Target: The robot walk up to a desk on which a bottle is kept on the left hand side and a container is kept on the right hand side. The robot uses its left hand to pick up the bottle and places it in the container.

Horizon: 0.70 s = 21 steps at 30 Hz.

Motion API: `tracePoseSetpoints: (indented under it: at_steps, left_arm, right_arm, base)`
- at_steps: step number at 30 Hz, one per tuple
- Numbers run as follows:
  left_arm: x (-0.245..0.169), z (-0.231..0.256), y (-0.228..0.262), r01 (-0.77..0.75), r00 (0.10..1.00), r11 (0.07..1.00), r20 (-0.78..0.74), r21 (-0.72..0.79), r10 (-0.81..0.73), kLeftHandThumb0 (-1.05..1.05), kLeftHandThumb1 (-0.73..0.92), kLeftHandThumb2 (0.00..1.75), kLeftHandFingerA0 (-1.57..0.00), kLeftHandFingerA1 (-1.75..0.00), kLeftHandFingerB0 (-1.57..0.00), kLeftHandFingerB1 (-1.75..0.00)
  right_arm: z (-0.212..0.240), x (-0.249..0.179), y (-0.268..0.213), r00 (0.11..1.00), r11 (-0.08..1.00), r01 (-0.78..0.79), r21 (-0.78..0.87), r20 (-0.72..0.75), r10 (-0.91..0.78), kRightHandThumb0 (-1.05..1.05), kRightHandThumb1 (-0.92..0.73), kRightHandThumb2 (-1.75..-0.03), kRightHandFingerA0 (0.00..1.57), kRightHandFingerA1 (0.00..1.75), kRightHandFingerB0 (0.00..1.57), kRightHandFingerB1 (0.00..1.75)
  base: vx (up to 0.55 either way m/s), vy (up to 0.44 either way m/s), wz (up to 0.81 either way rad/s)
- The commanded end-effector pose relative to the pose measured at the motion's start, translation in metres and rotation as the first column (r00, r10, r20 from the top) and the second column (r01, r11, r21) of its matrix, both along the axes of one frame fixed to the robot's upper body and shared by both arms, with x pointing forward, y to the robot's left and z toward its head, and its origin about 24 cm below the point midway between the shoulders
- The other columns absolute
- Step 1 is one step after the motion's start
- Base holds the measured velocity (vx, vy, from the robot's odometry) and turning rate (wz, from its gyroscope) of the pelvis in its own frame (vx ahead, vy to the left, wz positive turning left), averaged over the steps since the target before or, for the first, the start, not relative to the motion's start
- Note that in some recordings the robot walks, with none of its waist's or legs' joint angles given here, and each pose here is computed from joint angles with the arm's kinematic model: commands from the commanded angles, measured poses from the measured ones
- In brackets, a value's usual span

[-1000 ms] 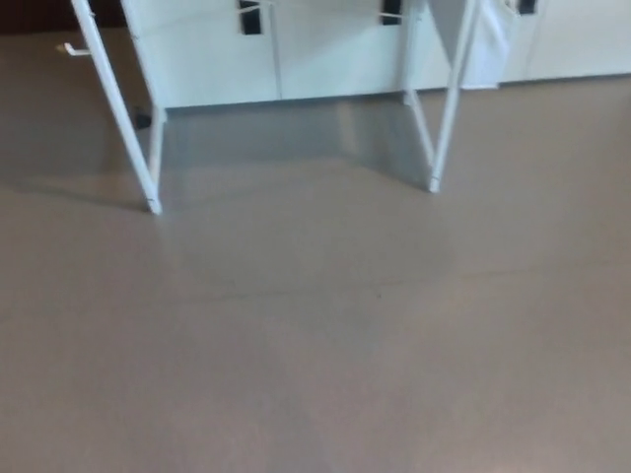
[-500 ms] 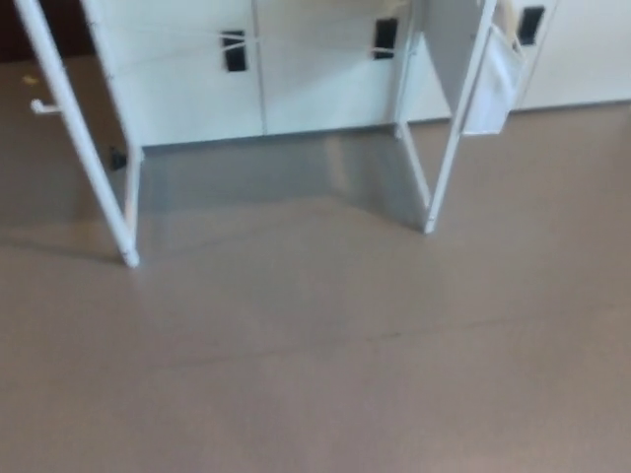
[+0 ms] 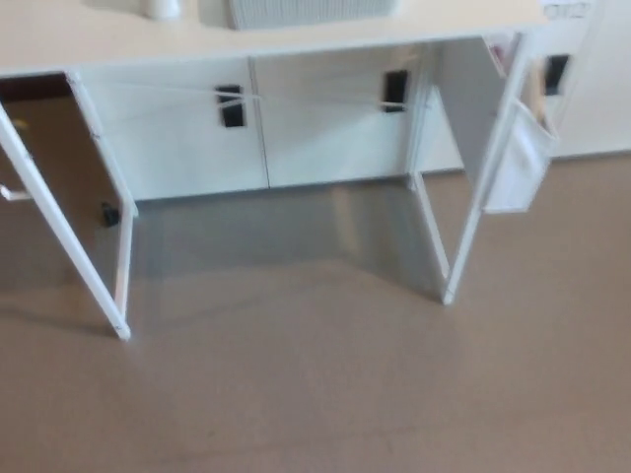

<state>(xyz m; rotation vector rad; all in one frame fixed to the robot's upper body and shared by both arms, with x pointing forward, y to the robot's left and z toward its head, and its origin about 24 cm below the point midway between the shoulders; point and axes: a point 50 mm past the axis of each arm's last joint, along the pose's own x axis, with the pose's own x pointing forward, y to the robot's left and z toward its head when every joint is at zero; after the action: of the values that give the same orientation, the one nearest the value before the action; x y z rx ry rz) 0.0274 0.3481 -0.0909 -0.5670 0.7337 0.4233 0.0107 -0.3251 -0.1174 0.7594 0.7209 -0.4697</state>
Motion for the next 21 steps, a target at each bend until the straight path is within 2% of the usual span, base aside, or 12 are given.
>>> tracePoseSetpoints:
  at_steps: [1,2,3,6,8,11,14,15,16,17,21]
  left_arm:
    - [-0.0043,0.0043,0.0062,0.01,1.0,1.0,0.01,0.019,-0.011,-0.11,0.59,0.58,-0.23,-0.38,-0.15,-0.27]
    - [-0.0044,0.0041,0.0066,0.01,1.0,1.0,0.007,0.019,-0.01,-0.12,0.6,0.6,-0.26,-0.38,-0.15,-0.27]
    - [-0.0044,0.0038,0.0067,0.005,1.0,1.0,0.005,0.019,-0.006,-0.13,0.59,0.59,-0.27,-0.38,-0.16,-0.27]
    - [-0.0039,0.0041,0.0073,0.004,1.0,1.0,0.001,0.022,-0.004,-0.14,0.58,0.58,-0.28,-0.36,-0.16,-0.27]
    - [-0.0028,0.0041,0.0075,0.007,1.0,1.0,0.004,0.019,-0.007,-0.14,0.56,0.58,-0.28,-0.37,-0.17,-0.28]
    - [-0.0001,0.0044,0.0069,0.016,1.0,0.999,0.007,0.027,-0.017,-0.16,0.56,0.58,-0.26,-0.37,-0.17,-0.28]
    - [0.0012,0.0056,0.0061,0.025,1.0,0.999,0.007,0.026,-0.025,-0.16,0.57,0.58,-0.27,-0.37,-0.17,-0.28]
    - [0.0016,0.006,0.0058,0.025,1.0,0.999,0.008,0.025,-0.025,-0.15,0.58,0.59,-0.27,-0.36,-0.17,-0.27]
    - [0.0024,0.0069,0.0052,0.024,1.0,0.999,0.011,0.022,-0.024,-0.14,0.59,0.59,-0.28,-0.37,-0.17,-0.27]
    - [0.0028,0.0071,0.0053,0.029,1.0,0.999,0.008,0.023,-0.029,-0.15,0.59,0.59,-0.28,-0.37,-0.16,-0.28]
    - [0.0023,0.0074,0.0059,0.034,0.999,0.999,0.009,0.021,-0.034,-0.14,0.6,0.6,-0.25,-0.36,-0.14,-0.27]
  right_arm:
    - [0.0017,-0.0042,-0.0037,1.0,1.0,0.007,-0.03,0.008,-0.006,-0.27,-0.17,-0.79,0.07,0.52,0.06,0.52]
    - [0.0016,-0.0044,-0.0033,1.0,1.0,0.008,-0.025,0.015,-0.008,-0.46,-0.34,-0.51,0.18,0.37,0.21,0.35]
    - [0.0014,-0.0044,-0.0031,1.0,1.0,0.004,-0.03,0.015,-0.003,-0.27,-0.16,-0.79,0.08,0.53,0.07,0.52]
    - [0.0008,-0.005,-0.0027,1.0,0.999,-0.001,-0.036,0.007,0.001,-0.28,-0.2,-0.81,0.07,0.53,0.07,0.52]
    - [0.0006,-0.0047,-0.003,1.0,0.999,0.003,-0.037,0.001,-0.003,-0.26,-0.16,-0.8,0.11,0.54,0.1,0.53]
    - [0.0004,-0.0027,-0.0022,1.0,1.0,0.012,-0.027,0.015,-0.011,-0.27,-0.15,-0.78,0.07,0.53,0.06,0.52]
    - [0.0006,-0.0025,-0.0023,1.0,0.999,0.004,-0.032,0.018,-0.004,-0.28,-0.18,-0.8,0.06,0.52,0.05,0.52]
    - [0.0007,-0.0026,-0.0021,1.0,1.0,0.004,-0.03,0.021,-0.004,-0.45,-0.37,-0.52,0.15,0.36,0.14,0.32]
    - [0.001,-0.0029,-0.0019,1.0,1.0,-0.001,-0.025,0.028,0.002,-0.29,-0.19,-0.79,0.02,0.51,0.02,0.5]
    - [0.0007,-0.0032,-0.0019,1.0,1.0,0.012,-0.023,0.024,-0.011,-0.26,-0.16,-0.78,0.07,0.53,0.06,0.52]
    - [0.0001,-0.004,-0.002,1.0,1.0,-0.008,-0.03,0.008,0.008,-0.27,-0.17,-0.79,0.07,0.53,0.06,0.52]
  base:
    - [0.49,-0.095,-0.02]
    - [0.35,-0.132,-0.06]
    - [0.36,-0.101,-0.07]
    - [0.32,-0.013,-0.14]
    - [0.43,0.067,-0.23]
    - [0.49,0.106,0.15]
    - [0.55,0.109,-0.56]
    - [0.55,0.032,-0.16]
    - [0.39,0.126,-0.08]
    - [0.33,0.109,0.04]
    - [0.28,0.048,0.13]
